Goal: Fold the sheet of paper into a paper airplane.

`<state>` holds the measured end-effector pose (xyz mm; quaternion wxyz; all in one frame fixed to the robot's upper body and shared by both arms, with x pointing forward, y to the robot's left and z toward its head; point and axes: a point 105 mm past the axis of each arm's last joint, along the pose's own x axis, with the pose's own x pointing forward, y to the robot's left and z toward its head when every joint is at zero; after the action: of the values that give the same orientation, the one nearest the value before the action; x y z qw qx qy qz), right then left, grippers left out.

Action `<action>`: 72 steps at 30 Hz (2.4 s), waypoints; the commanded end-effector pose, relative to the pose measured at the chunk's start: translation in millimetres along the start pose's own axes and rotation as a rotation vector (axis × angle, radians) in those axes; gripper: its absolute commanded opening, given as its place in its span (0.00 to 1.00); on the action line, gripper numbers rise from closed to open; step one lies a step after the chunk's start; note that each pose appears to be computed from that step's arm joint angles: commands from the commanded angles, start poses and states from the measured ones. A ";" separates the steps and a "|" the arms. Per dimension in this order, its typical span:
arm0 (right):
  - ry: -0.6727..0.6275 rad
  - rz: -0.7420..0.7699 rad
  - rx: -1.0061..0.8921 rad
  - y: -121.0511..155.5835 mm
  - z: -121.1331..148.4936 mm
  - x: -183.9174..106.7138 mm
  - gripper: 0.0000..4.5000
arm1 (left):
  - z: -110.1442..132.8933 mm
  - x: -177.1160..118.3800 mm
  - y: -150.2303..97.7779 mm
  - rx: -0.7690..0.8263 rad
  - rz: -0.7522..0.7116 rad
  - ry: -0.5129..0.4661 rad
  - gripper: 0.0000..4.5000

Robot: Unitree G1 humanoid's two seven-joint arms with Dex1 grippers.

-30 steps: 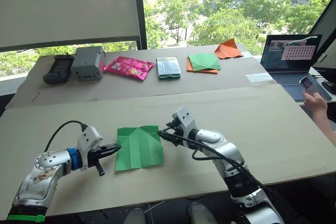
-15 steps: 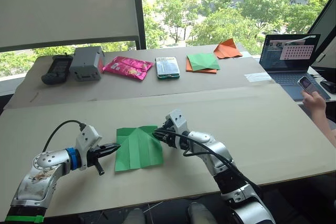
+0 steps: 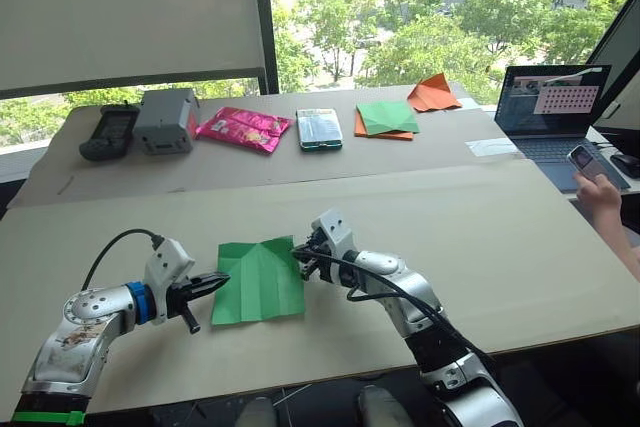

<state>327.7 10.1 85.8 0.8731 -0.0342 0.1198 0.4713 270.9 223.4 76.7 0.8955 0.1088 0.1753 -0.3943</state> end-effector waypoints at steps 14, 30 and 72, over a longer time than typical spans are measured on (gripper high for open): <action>0.004 -0.064 -0.675 -6.8 10.9 -42.5 0.00 | 30.7 31.5 -26.3 0.032 -0.130 -0.094 0.00; 0.238 0.076 -0.932 11.8 -25.8 -35.0 0.00 | 32.0 48.9 -26.0 0.079 -0.178 -0.076 0.00; 0.464 -0.123 -0.687 9.5 -31.8 -58.6 0.00 | 66.2 132.7 -29.2 0.213 -0.320 -0.077 0.00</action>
<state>285.3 -33.7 75.3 0.7912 -0.4304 0.1323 0.4138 345.0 97.2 74.3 0.8145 0.1447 0.1306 -0.5465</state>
